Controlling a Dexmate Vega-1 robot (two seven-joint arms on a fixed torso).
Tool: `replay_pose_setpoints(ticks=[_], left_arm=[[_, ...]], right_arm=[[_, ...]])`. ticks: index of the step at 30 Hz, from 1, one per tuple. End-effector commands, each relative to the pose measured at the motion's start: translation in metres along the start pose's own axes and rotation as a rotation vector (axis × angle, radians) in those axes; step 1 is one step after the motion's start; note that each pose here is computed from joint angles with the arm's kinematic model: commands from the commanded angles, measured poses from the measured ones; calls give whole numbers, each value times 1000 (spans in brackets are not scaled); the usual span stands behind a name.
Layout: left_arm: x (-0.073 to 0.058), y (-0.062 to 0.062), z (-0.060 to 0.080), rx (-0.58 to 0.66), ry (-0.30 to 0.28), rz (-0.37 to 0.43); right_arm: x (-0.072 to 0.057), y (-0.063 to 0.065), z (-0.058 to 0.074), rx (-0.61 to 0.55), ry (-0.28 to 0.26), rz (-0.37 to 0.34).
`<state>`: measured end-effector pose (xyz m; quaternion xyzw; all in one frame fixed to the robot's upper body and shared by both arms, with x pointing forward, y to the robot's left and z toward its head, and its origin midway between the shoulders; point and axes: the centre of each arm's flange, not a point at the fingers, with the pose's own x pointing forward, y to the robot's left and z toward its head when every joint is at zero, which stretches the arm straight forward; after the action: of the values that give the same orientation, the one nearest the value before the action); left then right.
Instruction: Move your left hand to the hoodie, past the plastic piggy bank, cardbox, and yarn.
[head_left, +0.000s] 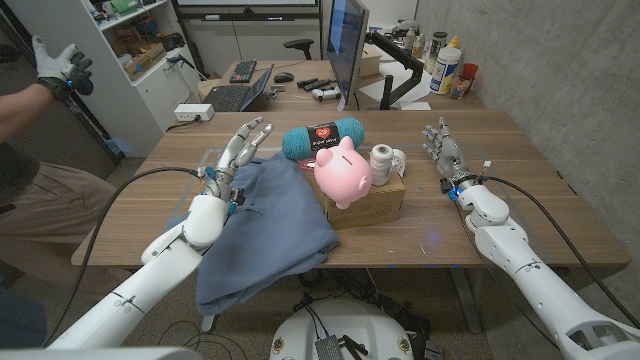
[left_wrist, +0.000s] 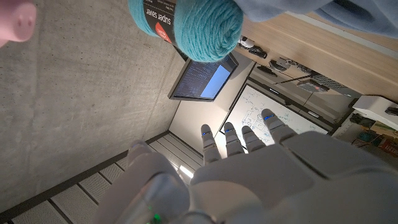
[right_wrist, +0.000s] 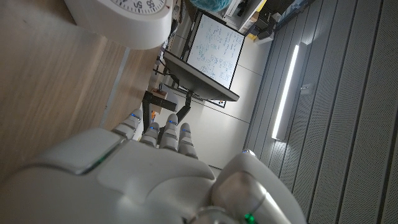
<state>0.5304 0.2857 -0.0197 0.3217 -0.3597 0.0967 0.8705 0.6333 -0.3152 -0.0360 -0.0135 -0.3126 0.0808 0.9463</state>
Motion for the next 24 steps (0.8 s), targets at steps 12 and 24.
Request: replay_pose_setpoints(ticks=[12, 24], left_arm=[[-3, -3, 14, 176, -40, -22], [-4, -6, 25, 243, -25, -18]], right_arm=[[1, 3, 3, -12, -11, -4], [2, 0, 5, -25, -4, -15]])
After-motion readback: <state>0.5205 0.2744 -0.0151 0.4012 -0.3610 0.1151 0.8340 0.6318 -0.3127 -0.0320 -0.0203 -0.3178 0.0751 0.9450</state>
